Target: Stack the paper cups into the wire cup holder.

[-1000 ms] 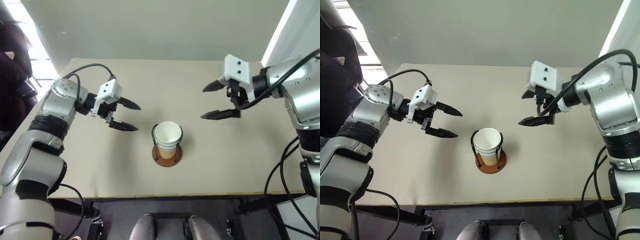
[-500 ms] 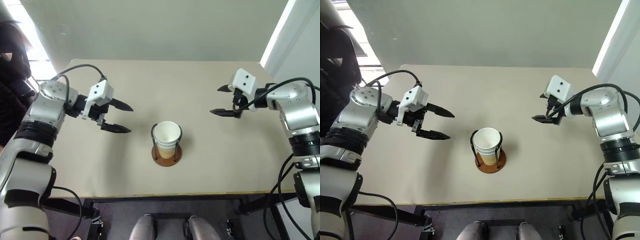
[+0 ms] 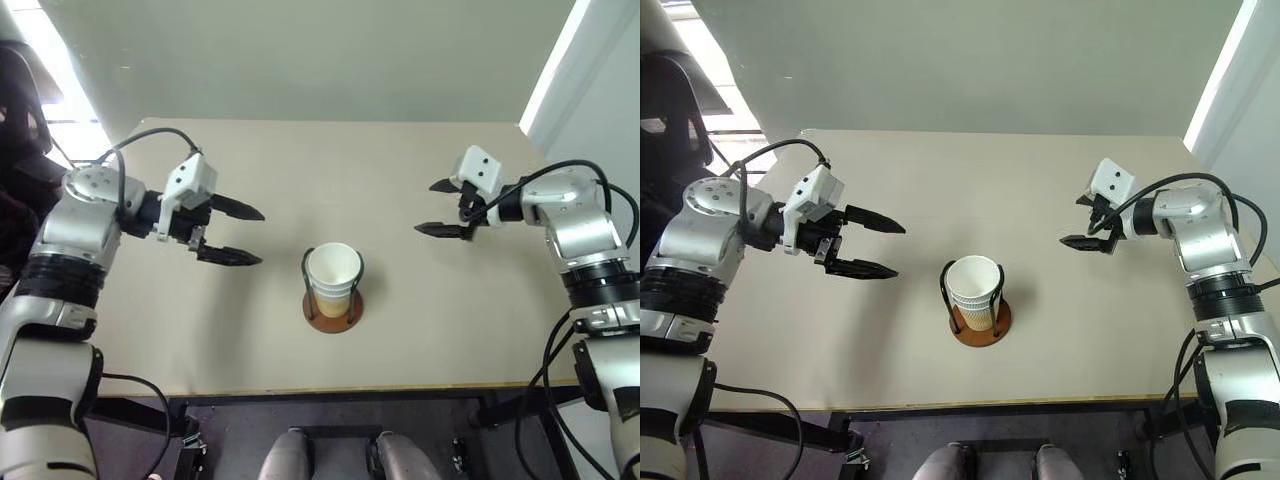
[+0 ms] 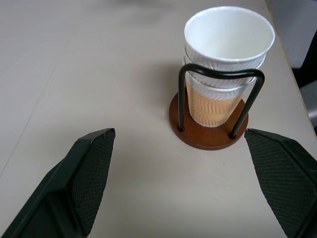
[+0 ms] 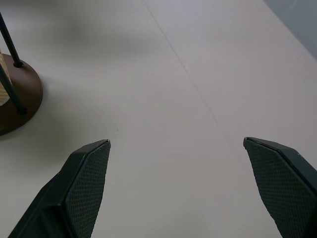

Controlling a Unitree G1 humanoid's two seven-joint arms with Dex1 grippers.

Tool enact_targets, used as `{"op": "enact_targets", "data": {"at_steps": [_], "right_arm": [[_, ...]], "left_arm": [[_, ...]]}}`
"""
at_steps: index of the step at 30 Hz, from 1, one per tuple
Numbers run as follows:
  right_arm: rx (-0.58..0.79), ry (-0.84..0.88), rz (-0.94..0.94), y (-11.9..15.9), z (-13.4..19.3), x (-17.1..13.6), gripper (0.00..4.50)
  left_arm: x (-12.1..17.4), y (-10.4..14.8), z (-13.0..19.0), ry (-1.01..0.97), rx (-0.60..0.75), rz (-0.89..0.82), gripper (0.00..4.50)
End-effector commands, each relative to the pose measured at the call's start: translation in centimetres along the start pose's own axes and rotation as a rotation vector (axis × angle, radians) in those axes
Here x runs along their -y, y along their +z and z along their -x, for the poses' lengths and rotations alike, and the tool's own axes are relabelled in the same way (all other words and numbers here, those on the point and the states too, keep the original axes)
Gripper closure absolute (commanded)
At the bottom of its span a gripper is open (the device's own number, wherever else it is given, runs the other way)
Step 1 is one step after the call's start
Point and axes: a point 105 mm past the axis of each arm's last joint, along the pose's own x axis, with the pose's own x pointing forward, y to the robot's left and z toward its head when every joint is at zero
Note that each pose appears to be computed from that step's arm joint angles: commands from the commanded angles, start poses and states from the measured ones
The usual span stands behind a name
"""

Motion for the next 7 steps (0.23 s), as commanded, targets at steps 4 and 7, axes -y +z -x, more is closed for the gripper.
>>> {"op": "enact_targets", "data": {"at_steps": [4, 7], "right_arm": [[0.037, -0.062, 0.013, 0.77, 0.27, 1.77, 0.05], [0.029, -0.064, 0.011, 0.4, 0.15, 2.01, 0.05]], "left_arm": [[0.46, 1.51, 1.3, 0.012, 0.024, -0.024, 0.0], [0.59, 1.48, 1.43, 0.016, 0.025, -0.02, 0.0]]}}
